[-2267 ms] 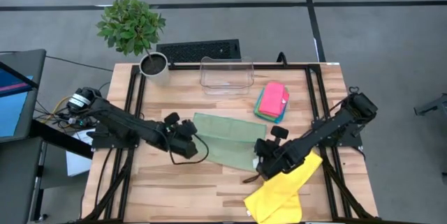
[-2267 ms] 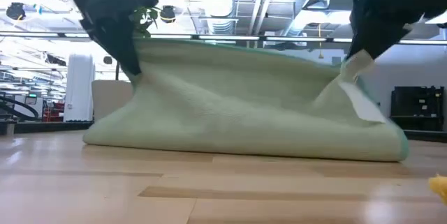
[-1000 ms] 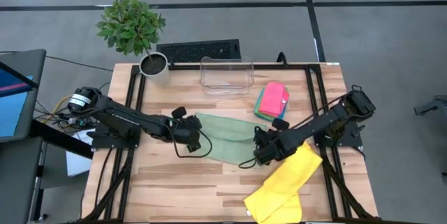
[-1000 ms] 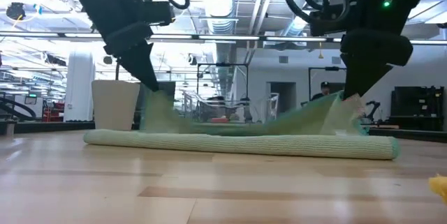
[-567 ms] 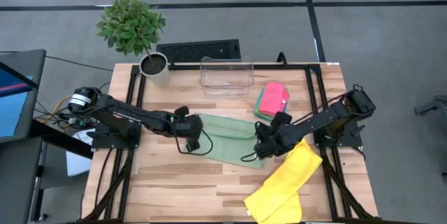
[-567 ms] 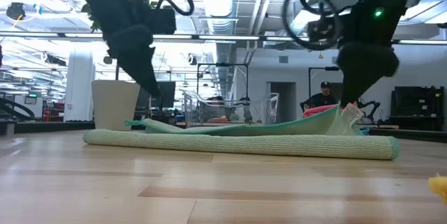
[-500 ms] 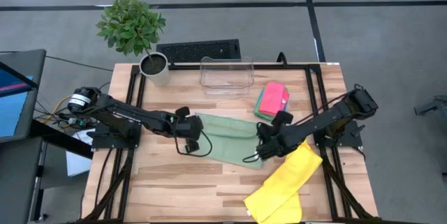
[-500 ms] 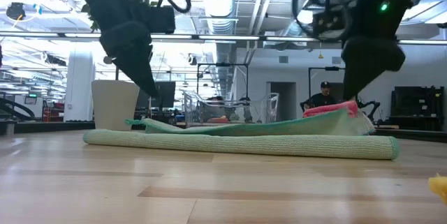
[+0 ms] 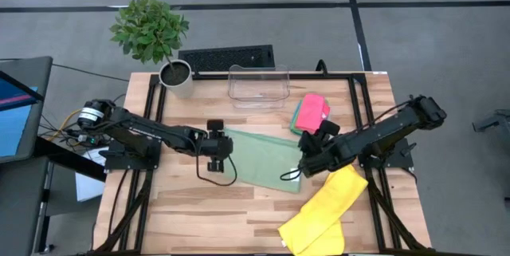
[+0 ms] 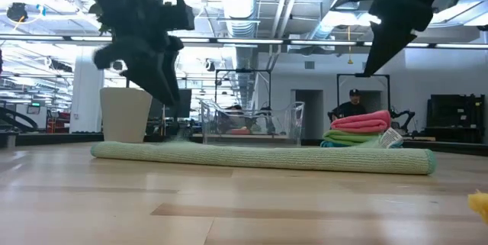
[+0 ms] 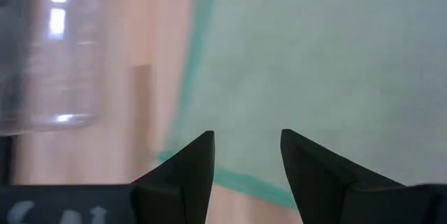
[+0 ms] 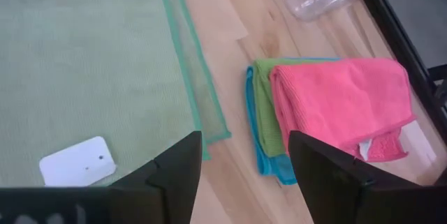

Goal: Fold microfiber towels
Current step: Fold the light green microfiber towel

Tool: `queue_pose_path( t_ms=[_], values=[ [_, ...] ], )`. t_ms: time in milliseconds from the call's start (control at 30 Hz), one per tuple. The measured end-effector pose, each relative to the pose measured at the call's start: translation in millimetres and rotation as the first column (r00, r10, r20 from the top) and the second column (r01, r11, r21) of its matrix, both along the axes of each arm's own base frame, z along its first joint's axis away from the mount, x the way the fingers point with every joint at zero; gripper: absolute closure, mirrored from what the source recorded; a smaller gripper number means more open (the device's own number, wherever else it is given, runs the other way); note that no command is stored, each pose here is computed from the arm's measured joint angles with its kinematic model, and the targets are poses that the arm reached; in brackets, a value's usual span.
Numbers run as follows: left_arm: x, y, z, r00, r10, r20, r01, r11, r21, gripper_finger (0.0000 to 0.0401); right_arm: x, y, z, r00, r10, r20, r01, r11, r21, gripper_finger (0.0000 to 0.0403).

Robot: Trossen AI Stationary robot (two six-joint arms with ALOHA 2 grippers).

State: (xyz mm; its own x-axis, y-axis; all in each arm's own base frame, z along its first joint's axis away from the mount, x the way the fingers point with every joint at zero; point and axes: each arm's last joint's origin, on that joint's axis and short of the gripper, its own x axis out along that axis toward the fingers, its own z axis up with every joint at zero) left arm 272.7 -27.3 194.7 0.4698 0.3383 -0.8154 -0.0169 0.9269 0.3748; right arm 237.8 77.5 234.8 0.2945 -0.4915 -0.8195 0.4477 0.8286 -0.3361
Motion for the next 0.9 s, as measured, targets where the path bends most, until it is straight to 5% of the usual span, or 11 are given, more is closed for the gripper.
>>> queue_pose_path(
  t_ms=[200, 900],
  values=[
    [3, 33, -1, 0.999, -0.031, -0.03, 0.026, 0.989, -0.143, 0.0243, -1, 4, 0, 1.0, 0.011, 0.005, -0.011, 1.0, 0.004, 0.0164],
    [-6, 121, -1, 0.995, -0.094, 0.041, 0.102, 0.964, -0.247, 0.0244, 3, 7, -1, 0.999, 0.023, 0.027, -0.025, 0.997, 0.068, 0.0164]
  ],
)
